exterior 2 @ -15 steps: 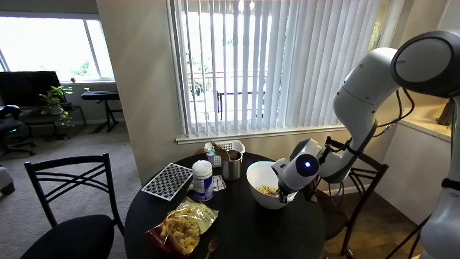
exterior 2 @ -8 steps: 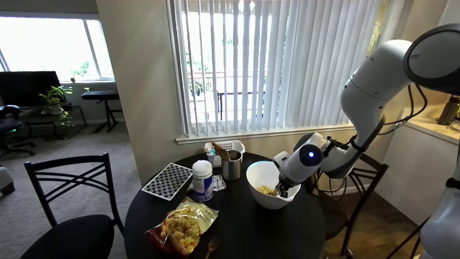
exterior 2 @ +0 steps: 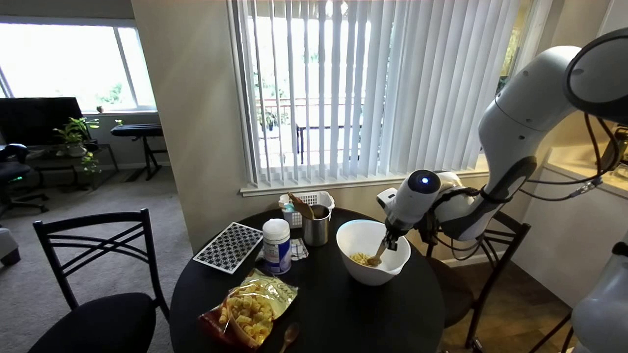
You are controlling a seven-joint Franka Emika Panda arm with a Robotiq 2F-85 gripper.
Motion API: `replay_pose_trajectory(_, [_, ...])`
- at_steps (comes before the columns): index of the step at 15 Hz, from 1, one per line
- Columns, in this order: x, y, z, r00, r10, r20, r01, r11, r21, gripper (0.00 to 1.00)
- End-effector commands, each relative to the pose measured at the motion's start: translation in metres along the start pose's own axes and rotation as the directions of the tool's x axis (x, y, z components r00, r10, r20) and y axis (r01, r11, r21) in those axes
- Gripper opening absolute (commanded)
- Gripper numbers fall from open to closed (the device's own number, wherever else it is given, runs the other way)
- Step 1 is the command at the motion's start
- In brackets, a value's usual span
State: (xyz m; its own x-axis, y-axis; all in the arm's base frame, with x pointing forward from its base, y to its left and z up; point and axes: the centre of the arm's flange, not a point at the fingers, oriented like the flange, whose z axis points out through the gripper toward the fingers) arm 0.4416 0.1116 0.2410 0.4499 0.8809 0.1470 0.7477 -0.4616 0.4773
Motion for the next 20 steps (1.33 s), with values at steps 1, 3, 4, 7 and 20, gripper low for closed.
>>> replay_pose_trajectory(1, [0.006, 0.019, -0.014, 0.998, -0.015, 0.054, 0.014, 1.000, 0.014, 0.07])
replay_pose_trajectory(3, [0.008, 0.020, -0.010, 0.998, -0.015, 0.069, 0.014, 1.000, 0.011, 0.07])
replay_pose_trajectory(4, [0.009, 0.020, -0.009, 0.997, -0.015, 0.073, 0.014, 1.000, 0.008, 0.07])
replay_pose_trajectory(7, [0.013, 0.022, -0.007, 0.997, -0.011, 0.075, 0.011, 1.000, 0.002, 0.07])
replay_pose_trajectory(20, [0.021, 0.022, 0.006, 0.999, -0.015, 0.052, 0.015, 1.000, -0.002, 0.06])
